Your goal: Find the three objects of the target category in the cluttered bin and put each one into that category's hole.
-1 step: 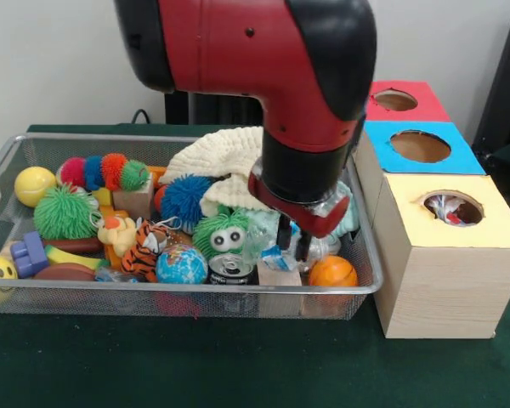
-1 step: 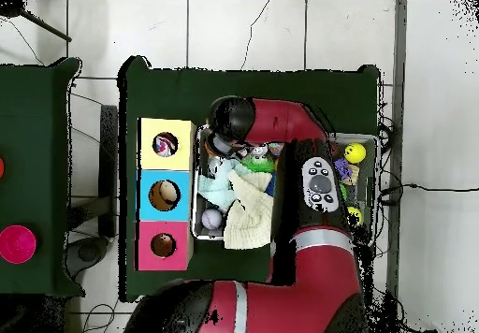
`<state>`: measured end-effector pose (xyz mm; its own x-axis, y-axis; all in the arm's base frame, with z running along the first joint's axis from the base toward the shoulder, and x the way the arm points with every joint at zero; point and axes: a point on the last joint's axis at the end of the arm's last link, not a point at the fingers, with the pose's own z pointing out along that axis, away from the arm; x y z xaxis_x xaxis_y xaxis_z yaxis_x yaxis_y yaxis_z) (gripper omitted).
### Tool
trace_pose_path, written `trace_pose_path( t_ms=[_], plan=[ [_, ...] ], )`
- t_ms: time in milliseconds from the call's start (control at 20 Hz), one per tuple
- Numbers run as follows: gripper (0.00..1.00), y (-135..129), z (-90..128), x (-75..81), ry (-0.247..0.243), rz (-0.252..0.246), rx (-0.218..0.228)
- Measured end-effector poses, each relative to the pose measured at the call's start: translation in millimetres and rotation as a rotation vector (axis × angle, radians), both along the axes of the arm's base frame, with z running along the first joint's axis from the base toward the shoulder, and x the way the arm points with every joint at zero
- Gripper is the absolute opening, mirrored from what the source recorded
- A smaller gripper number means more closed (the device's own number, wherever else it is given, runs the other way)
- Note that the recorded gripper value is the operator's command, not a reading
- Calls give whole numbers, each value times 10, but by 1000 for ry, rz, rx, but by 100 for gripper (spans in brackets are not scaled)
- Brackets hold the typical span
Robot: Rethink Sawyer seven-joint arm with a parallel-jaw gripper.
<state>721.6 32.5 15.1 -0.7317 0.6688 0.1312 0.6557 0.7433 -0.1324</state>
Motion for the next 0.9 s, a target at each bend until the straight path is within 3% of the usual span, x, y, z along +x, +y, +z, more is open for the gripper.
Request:
trace_pose_path(
  t_ms=[200,500,900],
  plan=[
    [100,136,-30,-13,0,-14,3],
    [100,352,-31,28,-58,-77,12],
    [100,322,-34,21,-134,-125,-21]
  ],
)
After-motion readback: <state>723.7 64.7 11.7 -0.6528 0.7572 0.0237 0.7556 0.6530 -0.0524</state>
